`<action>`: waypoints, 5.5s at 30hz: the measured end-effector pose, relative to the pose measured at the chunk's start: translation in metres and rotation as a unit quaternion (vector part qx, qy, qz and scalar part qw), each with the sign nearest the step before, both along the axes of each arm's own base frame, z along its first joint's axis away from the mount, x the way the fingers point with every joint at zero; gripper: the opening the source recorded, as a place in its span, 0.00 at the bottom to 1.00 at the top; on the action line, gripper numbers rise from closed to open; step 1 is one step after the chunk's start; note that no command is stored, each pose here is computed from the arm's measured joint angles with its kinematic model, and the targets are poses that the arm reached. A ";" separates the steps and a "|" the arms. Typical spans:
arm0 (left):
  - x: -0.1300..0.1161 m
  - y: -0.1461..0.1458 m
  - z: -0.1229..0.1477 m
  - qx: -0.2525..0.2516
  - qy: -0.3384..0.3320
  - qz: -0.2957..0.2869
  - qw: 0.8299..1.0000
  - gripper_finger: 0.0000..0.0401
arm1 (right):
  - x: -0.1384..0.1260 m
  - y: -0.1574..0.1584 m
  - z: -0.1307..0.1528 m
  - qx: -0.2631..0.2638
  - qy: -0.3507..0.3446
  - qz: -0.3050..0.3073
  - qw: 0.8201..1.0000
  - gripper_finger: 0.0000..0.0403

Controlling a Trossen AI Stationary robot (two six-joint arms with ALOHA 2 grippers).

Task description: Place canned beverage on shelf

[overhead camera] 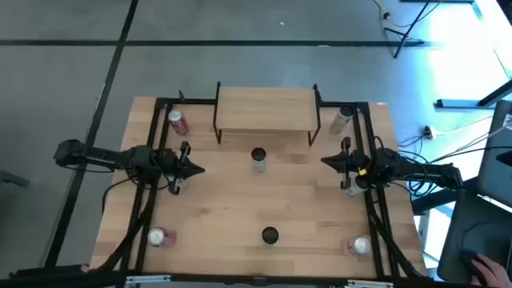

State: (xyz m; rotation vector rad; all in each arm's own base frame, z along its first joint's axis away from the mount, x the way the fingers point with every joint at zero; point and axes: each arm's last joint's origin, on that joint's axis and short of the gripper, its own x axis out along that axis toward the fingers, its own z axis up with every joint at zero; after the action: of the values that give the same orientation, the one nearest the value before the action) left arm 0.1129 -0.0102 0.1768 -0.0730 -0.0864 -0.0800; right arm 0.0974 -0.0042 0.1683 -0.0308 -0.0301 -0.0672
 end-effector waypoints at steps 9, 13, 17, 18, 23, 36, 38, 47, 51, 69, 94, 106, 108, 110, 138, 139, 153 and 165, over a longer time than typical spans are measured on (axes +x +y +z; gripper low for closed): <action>0.000 0.000 0.000 0.000 0.000 0.000 1.000 0.00 | 0.000 0.000 0.000 0.000 0.000 0.000 1.000 0.00; 0.000 0.000 0.000 0.000 0.000 0.000 1.000 0.00 | 0.000 0.000 0.000 0.000 0.000 0.000 1.000 0.00; 0.000 0.000 0.000 0.000 0.000 0.000 1.000 0.00 | 0.000 0.000 0.000 0.000 0.000 0.000 1.000 0.00; 0.000 0.000 0.000 0.000 0.000 0.000 1.000 0.00 | 0.000 0.000 0.000 0.000 0.000 0.000 1.000 0.00; 0.000 0.000 0.000 0.000 0.000 0.000 1.000 0.00 | 0.000 0.000 0.000 0.000 0.000 0.000 1.000 0.00; 0.000 0.000 0.000 0.000 0.000 0.000 1.000 0.00 | 0.000 0.000 0.000 0.000 0.000 0.000 1.000 0.00; 0.000 0.000 0.000 0.000 0.000 0.000 1.000 0.00 | 0.000 0.000 0.000 0.000 0.000 0.000 1.000 0.00; -0.001 0.004 0.006 0.000 -0.031 0.064 0.998 0.00 | 0.000 0.000 0.000 0.000 -0.001 0.000 1.000 0.00; -0.002 0.004 0.014 0.000 -0.070 0.066 0.995 0.00 | 0.000 0.000 0.002 0.004 -0.013 -0.001 1.000 0.00; 0.017 0.014 0.051 0.034 -0.107 0.157 0.981 0.00 | 0.015 -0.005 0.046 0.055 -0.070 -0.075 0.993 0.00; 0.059 0.015 0.051 0.055 -0.036 0.118 0.991 0.00 | 0.180 -0.009 0.120 -0.003 0.217 -0.053 0.975 0.33; 0.059 0.015 0.050 0.041 -0.034 0.116 0.992 0.00 | 0.221 -0.012 0.123 -0.044 0.251 -0.064 0.965 0.81; 0.059 0.015 0.050 0.040 -0.035 0.116 0.992 0.00 | 0.222 -0.012 0.121 -0.044 0.254 -0.077 0.963 0.84; 0.059 0.015 0.050 0.040 -0.037 0.116 0.992 0.00 | 0.224 -0.013 0.119 -0.036 0.253 -0.086 0.963 0.87; 0.059 0.015 0.050 0.029 -0.037 0.115 0.992 0.00 | 0.266 -0.020 0.048 -0.004 0.319 -0.028 0.947 0.79; 0.059 0.015 0.050 0.029 -0.037 0.115 0.992 0.00 | 0.267 -0.020 0.045 -0.003 0.323 -0.025 0.946 0.79; 0.059 0.015 0.050 0.029 -0.037 0.115 0.992 0.00 | 0.272 -0.020 0.031 -0.017 0.340 -0.020 0.940 0.55; 0.059 0.015 0.050 0.030 -0.037 0.115 0.992 0.00 | 0.216 -0.023 0.124 -0.021 0.265 -0.022 0.964 0.55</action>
State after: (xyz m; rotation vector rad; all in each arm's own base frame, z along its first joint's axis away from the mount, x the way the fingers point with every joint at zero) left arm 0.1720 0.0049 0.2273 -0.0004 -0.1659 0.1455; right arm 0.3137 -0.0273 0.2927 -0.0918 0.5052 -0.1019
